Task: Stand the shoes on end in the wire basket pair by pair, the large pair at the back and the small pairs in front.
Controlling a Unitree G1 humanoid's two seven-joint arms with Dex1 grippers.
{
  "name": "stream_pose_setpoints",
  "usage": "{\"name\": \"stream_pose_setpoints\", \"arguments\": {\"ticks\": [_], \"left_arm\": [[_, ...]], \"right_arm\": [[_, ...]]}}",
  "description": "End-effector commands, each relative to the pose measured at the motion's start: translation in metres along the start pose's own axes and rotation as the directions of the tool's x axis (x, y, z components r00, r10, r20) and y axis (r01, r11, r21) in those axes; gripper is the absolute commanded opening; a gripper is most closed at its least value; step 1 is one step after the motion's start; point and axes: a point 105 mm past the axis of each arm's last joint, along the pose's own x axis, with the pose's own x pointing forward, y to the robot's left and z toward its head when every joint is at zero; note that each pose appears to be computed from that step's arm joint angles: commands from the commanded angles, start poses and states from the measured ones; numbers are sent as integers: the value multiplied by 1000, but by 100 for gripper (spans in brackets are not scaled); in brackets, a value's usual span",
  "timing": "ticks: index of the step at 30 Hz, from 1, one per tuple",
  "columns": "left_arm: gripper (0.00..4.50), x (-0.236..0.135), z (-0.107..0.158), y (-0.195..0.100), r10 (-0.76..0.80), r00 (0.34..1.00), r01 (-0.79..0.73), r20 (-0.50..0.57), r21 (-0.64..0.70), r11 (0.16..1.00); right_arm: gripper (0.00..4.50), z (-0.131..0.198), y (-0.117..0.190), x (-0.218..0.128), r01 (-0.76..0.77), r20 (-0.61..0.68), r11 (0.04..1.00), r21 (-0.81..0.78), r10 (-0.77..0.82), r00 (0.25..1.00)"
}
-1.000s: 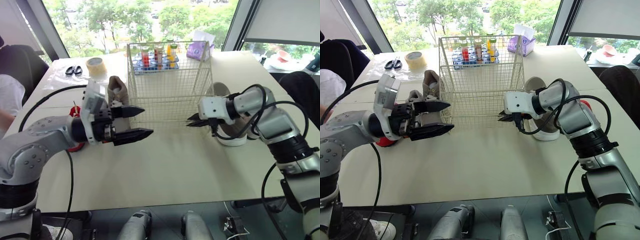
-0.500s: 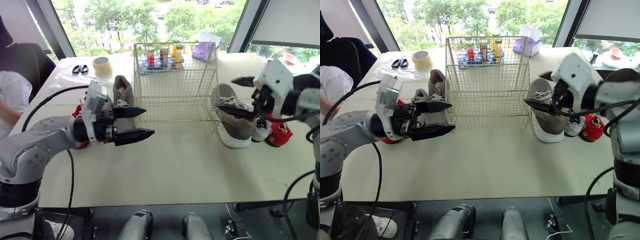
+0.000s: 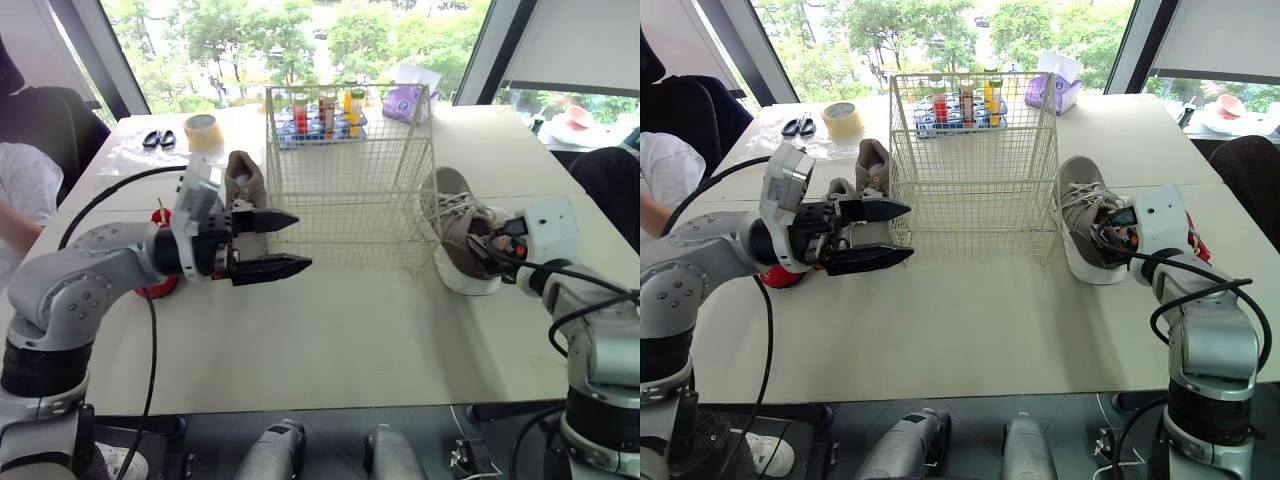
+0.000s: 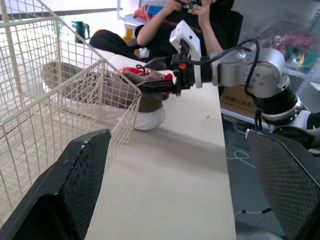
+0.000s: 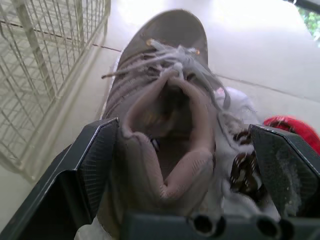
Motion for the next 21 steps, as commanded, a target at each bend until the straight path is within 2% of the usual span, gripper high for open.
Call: {"name": "stream_pose_setpoints", "arguments": {"ticks": [1,7,9,11,16,17,21], "left_arm": [[450,0,7,-2,-6,1000,6,5,45,999],[450,-1,7,-2,-1,1000,1,1,52,999],[450,0,7,-1,1,1000,-1,2,55,998],[450,0,7,-1,2,1000,-2,3,58,998],[450,0,7,0,5,1000,-6,6,64,998],[450,0,8,1,8,1000,-8,6,70,998],[450,-3,16,7,28,999,-31,33,84,996]], "right_arm": [[445,-4,6,-3,-7,9,999,37,6,1000],[445,-7,11,5,-7,23,988,151,3,1000],[408,-4,9,7,2,40,985,170,-9,999],[337,1,8,8,-1,59,985,175,-9,998],[103,16,11,6,-9,114,982,190,-13,993],[71,24,12,3,-6,139,979,202,-23,990],[71,61,10,-7,7,268,969,248,-76,960]]}}
